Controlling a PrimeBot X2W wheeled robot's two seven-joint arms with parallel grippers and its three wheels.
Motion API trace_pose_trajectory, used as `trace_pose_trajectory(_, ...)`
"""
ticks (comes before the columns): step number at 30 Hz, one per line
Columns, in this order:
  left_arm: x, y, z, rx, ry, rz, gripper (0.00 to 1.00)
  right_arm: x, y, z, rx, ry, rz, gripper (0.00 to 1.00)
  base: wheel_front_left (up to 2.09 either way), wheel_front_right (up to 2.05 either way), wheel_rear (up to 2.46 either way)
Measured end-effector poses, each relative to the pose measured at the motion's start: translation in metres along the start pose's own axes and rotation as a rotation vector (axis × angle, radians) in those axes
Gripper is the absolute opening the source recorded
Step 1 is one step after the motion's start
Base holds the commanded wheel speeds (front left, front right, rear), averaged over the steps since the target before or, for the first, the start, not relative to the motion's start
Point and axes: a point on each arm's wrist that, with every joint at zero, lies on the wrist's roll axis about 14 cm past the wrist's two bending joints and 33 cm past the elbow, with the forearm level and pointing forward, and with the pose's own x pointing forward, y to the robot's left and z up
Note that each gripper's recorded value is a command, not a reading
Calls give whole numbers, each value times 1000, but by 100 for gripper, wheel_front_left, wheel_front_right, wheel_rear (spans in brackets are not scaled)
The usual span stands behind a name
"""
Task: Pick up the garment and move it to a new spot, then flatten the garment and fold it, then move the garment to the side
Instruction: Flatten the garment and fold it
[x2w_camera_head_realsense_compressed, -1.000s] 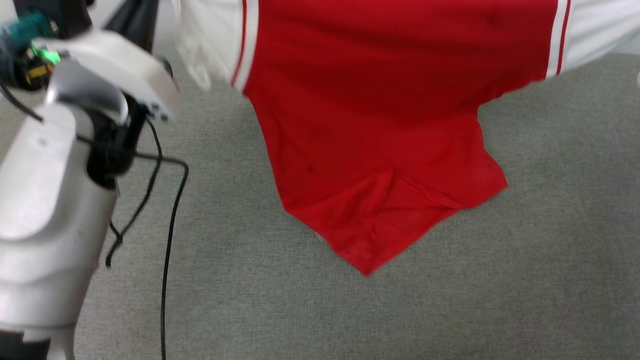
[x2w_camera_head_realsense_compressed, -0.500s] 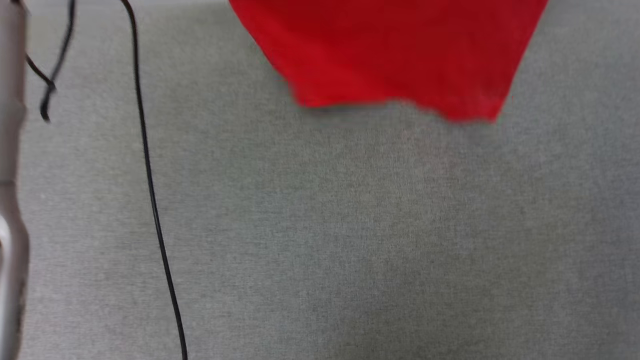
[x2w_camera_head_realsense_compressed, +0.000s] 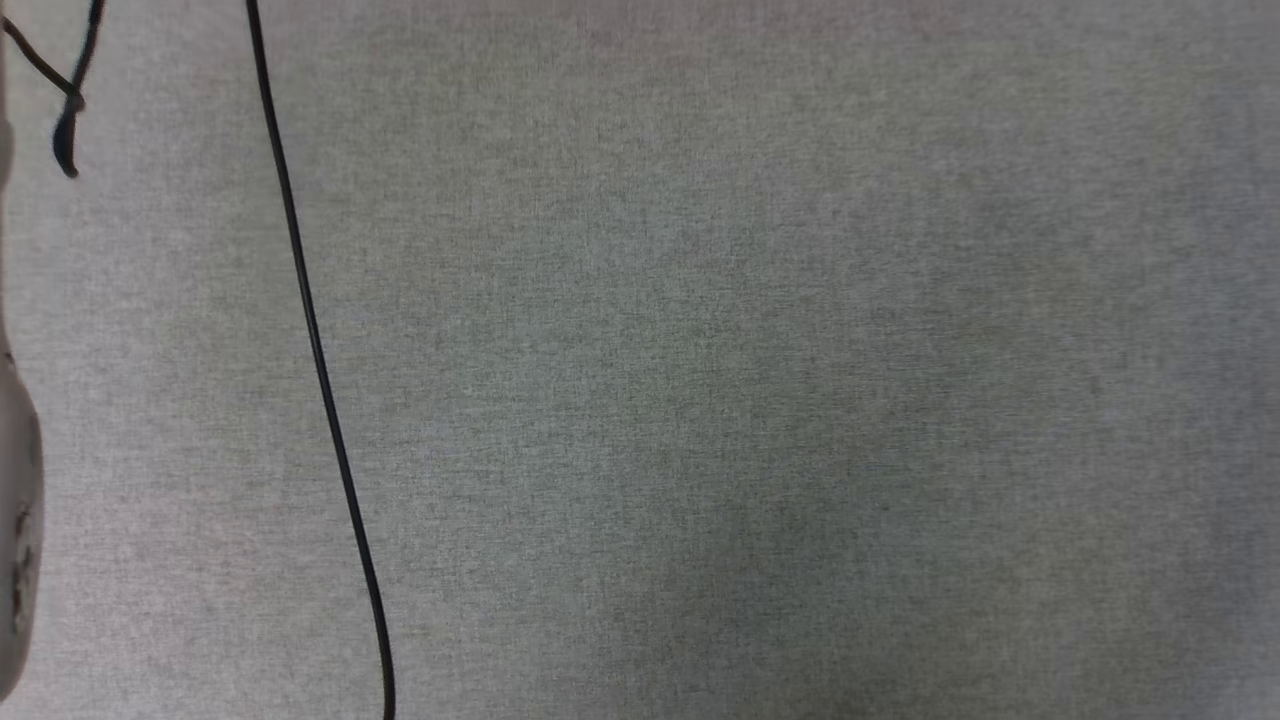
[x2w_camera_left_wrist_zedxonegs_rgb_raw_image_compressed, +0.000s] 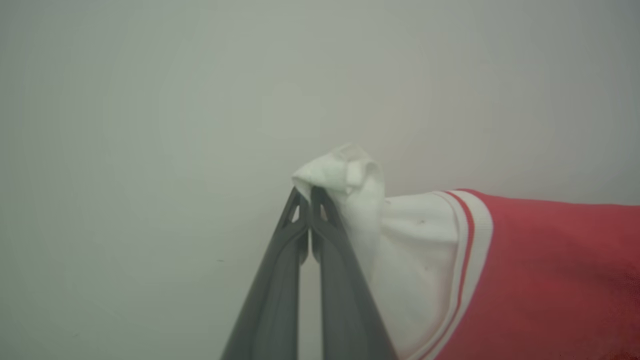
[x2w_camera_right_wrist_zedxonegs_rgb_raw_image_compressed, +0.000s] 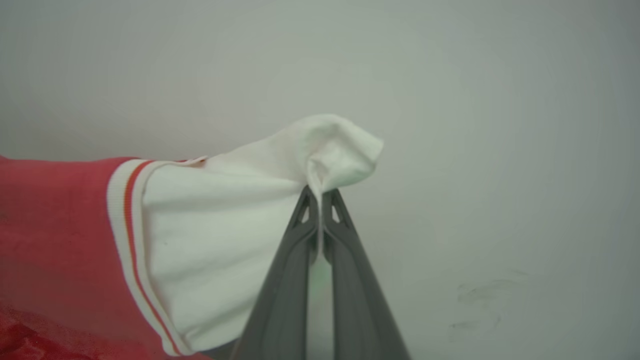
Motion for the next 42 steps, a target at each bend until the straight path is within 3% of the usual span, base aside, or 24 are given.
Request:
trace_pose_trajectory(8,-27,5,-80,-84,188,20,0,-3,43,-81,84,142,74,0,0,0,0)
trace_pose_trajectory(19,-120,5,-162,-189,432,75,0,-75,94,-180,224,374,152,0,0,0,0)
trace_pose_trajectory(26,-191,2,-183,-206,532,87,0,-134,103,-208,305,464,161,0,0,0,0)
trace_pose_trajectory(42,-326,10,-164,-214,582,164,0,-266,84,-226,431,559,96,0,0,0,0)
